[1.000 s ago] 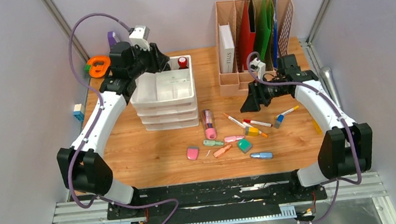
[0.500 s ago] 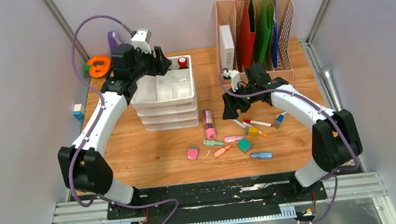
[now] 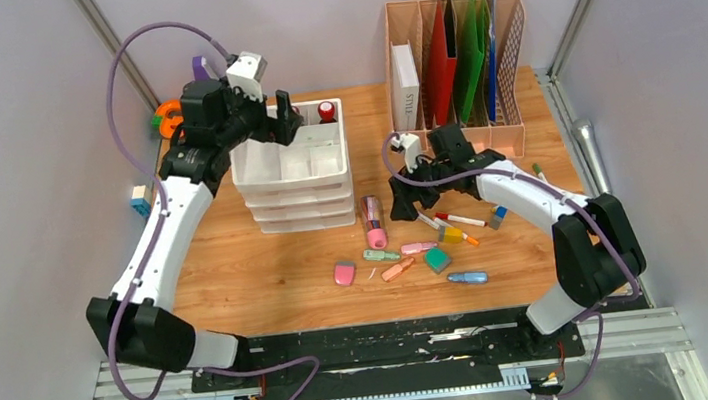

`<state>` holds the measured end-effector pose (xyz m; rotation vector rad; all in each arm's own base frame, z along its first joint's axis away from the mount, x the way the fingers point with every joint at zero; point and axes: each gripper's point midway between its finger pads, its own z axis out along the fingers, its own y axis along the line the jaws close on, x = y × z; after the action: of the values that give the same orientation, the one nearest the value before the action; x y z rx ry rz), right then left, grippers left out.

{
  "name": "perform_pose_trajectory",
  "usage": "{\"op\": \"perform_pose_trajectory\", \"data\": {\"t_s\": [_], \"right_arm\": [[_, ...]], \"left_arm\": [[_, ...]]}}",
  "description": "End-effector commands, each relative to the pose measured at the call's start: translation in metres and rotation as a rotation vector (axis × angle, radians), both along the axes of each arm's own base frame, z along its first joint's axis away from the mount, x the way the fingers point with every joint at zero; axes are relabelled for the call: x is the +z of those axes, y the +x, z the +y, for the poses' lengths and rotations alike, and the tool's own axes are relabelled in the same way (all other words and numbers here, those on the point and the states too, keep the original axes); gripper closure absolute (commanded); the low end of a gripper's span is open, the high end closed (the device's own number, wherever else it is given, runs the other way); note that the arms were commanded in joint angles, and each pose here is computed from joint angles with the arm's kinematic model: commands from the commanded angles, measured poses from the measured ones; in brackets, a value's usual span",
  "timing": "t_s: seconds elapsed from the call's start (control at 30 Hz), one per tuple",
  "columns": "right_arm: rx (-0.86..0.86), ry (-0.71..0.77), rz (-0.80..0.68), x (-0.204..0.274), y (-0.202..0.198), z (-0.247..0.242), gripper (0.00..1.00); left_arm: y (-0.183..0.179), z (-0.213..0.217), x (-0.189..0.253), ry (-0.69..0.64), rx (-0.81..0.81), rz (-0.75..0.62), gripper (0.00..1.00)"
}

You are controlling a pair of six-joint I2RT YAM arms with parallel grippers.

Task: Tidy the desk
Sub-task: Place the stationery in the storage box, then pick up the stationery from the center of the board.

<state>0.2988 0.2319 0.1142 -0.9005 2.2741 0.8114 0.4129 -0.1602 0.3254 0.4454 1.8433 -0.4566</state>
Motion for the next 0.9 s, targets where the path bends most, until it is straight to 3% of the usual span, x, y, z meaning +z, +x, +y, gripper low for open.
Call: {"op": "perform_pose_trajectory", "data": {"t_s": [0.0, 0.33, 0.6, 0.87], "right_arm": [[-0.003, 0.003, -0.043, 0.000, 0.006, 0.018, 0.26], [-0.098, -0.134, -0.047, -0.041, 0.013, 0.049, 0.23], [-0.107, -0.158, 0.015, -0.067, 0.002, 0.059, 0.23], [-0.147, -0.211, -0.012, -0.076, 0.010, 0.049, 0.29]], "left_arm": [[-0.035, 0.009, 0.042, 0.056, -0.059, -0.108, 0.00], [-0.065, 0.024, 0.049, 0.110, -0.045, -0.149, 0.00], [-0.069, 0.027, 0.047, 0.118, -0.036, -0.155, 0.00], [-0.069, 0.026, 0.040, 0.118, -0.040, -0.150, 0.00]]}}
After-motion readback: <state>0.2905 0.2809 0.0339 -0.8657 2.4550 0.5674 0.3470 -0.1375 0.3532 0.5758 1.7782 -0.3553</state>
